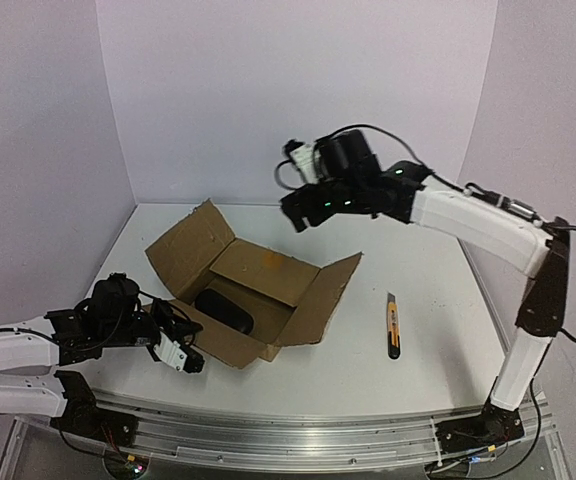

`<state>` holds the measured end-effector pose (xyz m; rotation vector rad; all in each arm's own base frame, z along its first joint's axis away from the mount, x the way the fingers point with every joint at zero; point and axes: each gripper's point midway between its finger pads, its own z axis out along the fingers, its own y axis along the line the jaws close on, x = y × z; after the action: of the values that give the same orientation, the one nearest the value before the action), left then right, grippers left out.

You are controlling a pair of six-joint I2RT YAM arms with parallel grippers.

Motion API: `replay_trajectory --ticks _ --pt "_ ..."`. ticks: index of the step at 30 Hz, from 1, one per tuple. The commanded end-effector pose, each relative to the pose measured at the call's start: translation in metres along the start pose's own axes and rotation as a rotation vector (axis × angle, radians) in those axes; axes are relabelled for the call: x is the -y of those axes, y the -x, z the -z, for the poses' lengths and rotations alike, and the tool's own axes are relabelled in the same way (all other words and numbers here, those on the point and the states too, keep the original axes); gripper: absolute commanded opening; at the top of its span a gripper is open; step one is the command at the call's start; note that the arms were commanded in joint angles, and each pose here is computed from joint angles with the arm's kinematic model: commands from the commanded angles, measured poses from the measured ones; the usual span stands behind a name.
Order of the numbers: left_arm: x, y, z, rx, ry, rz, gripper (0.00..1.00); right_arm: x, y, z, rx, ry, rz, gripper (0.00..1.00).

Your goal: Unpack the express box

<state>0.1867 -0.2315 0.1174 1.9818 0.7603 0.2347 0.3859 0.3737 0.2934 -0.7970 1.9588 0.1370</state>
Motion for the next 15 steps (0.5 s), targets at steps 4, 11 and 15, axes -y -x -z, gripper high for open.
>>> replay_trajectory --ticks 4,11,15 --pt "-0.004 0.009 0.004 0.034 -0.022 -0.009 0.00 -0.102 -0.057 -0.085 -0.186 0.111 0.527 0.98" --pt "-0.003 0.005 0.004 0.014 -0.037 0.033 0.00 -0.127 -0.099 -0.118 -0.261 0.163 0.675 0.98" --pt "-0.004 0.004 0.003 0.005 -0.038 0.048 0.00 -0.133 -0.127 -0.129 -0.315 0.185 0.742 0.98"
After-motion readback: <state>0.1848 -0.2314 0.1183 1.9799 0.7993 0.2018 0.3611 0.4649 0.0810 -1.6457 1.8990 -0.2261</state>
